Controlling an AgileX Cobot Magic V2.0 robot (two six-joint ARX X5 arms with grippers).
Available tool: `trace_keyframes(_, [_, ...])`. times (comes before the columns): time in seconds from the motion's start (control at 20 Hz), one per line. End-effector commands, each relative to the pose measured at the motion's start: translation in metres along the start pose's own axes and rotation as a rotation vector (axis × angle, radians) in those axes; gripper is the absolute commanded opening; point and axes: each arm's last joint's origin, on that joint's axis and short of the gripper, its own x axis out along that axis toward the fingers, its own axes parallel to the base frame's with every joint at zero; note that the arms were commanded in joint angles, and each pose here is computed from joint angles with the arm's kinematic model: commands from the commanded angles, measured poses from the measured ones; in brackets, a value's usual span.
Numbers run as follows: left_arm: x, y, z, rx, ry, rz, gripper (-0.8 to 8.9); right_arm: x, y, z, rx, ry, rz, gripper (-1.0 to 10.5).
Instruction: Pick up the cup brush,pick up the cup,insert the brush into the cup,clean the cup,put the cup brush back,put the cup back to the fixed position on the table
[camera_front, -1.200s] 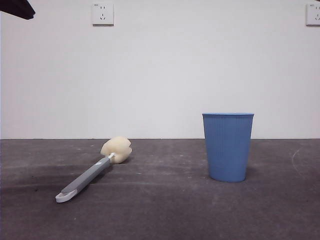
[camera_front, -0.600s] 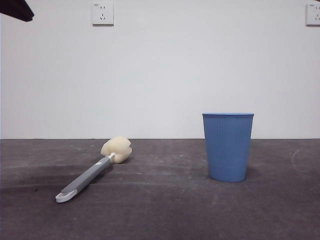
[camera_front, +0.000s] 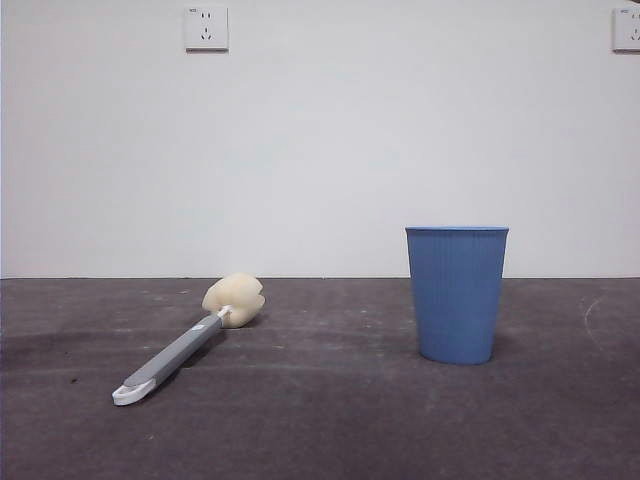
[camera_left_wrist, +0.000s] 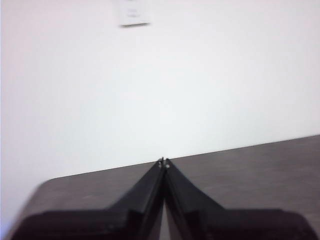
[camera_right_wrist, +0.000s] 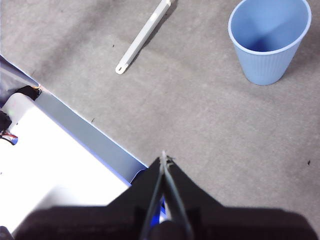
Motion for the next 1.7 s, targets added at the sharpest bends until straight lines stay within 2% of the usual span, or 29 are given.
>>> trace_keyframes(0.05, [-0.003, 0.007, -0.034, 0.035, 0.032, 0.083, -0.03, -0.001, 0.001, 0.0, -0.01, -0.006, -0.001, 0.0])
trace_keyframes(0.3, [-0.016, 0.009, -0.11, -0.021, 0.111, 0.13, -0.03, -0.001, 0.001, 0.0, -0.01, -0.006, -0.001, 0.0])
trace_keyframes(0.6, [-0.026, 0.003, -0.162, -0.086, 0.198, 0.13, -0.03, -0.001, 0.001, 0.0, -0.01, -0.006, -0.001, 0.0])
trace_keyframes(0.75, [-0.031, 0.002, -0.171, -0.085, 0.283, 0.122, -0.03, -0.001, 0.001, 0.0, -0.01, -0.007, -0.001, 0.0])
trace_keyframes(0.9, [-0.031, 0.001, -0.17, -0.097, 0.274, 0.095, -0.03, -0.001, 0.001, 0.0, -0.01, -0.006, -0.001, 0.0])
trace_keyframes(1.55, [-0.031, 0.001, -0.17, -0.096, 0.274, 0.101, -0.03, -0.001, 0.001, 0.0, -0.013, -0.008, 0.0, 0.0])
trace_keyframes(1.6, [-0.031, 0.001, -0.17, -0.096, 0.274, 0.101, -0.03, -0.004, 0.001, 0.0, -0.044, -0.026, -0.012, 0.0])
trace_keyframes(1.7, [-0.031, 0.001, -0.17, -0.096, 0.274, 0.101, -0.03, -0.015, 0.0, 0.0, -0.147, -0.135, -0.103, 0.0])
